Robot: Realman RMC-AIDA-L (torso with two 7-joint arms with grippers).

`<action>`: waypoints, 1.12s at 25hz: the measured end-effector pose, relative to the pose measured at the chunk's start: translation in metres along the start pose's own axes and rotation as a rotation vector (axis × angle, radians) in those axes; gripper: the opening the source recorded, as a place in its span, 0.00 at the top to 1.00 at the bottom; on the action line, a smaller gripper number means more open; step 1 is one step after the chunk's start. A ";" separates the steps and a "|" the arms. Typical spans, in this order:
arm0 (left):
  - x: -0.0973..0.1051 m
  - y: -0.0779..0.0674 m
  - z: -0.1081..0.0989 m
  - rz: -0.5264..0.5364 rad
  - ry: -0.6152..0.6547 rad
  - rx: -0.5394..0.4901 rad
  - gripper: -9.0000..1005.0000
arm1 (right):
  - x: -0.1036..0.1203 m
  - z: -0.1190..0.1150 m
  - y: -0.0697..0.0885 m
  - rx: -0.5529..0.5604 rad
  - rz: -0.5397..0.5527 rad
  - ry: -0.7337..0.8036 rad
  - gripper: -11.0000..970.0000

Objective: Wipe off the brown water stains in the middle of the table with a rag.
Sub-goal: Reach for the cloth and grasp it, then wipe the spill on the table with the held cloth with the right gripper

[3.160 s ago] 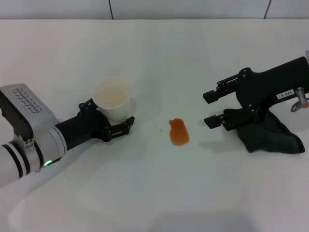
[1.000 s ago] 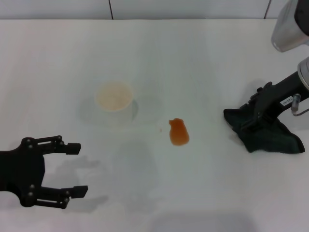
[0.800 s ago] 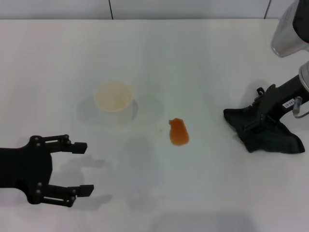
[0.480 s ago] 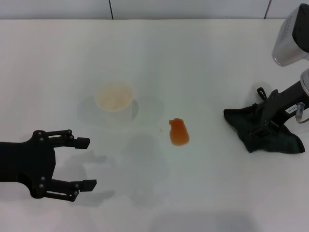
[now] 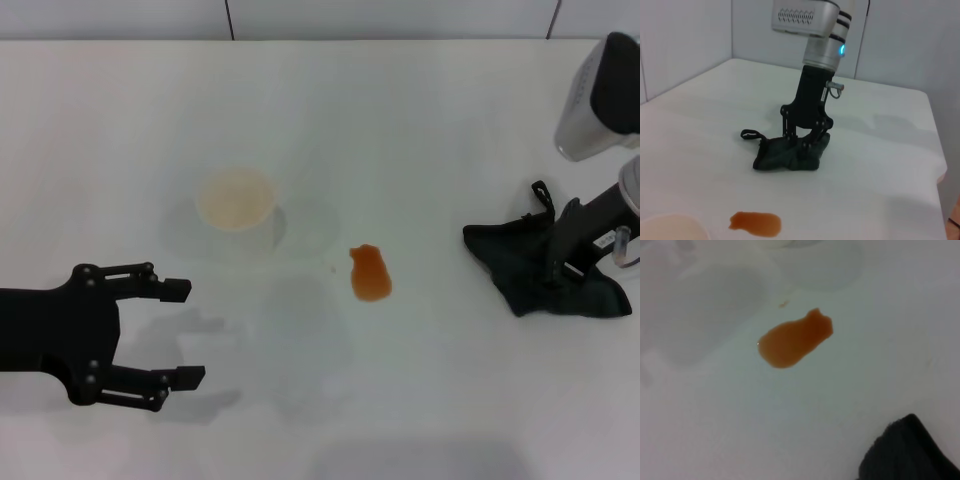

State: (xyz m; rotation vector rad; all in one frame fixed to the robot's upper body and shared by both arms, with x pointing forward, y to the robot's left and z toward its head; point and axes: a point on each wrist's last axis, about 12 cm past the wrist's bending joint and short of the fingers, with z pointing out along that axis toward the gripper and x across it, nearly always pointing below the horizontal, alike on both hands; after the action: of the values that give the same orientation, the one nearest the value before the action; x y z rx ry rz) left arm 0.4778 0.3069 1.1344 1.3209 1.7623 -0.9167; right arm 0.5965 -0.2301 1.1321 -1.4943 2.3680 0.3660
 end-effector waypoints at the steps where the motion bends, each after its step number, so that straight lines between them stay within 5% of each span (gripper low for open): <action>1: 0.000 0.000 0.000 0.000 -0.001 -0.001 0.11 | 0.000 0.001 0.000 -0.001 -0.001 0.002 0.73; 10: -0.001 0.000 0.000 0.001 -0.003 -0.002 0.11 | -0.015 0.001 0.007 -0.017 -0.061 -0.017 0.80; 14: -0.001 0.000 0.000 0.001 -0.004 -0.001 0.12 | -0.037 0.006 0.012 -0.023 -0.112 -0.049 0.88; 28: 0.001 -0.004 0.003 -0.002 -0.021 0.010 0.12 | -0.114 0.034 0.009 0.058 -0.282 -0.065 0.90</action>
State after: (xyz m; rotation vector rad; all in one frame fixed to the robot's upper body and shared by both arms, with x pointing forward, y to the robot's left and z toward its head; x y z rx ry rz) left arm 0.4741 0.3033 1.1326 1.3109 1.7458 -0.9382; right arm 0.6384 -0.1194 1.1463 -1.7306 2.0626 0.2700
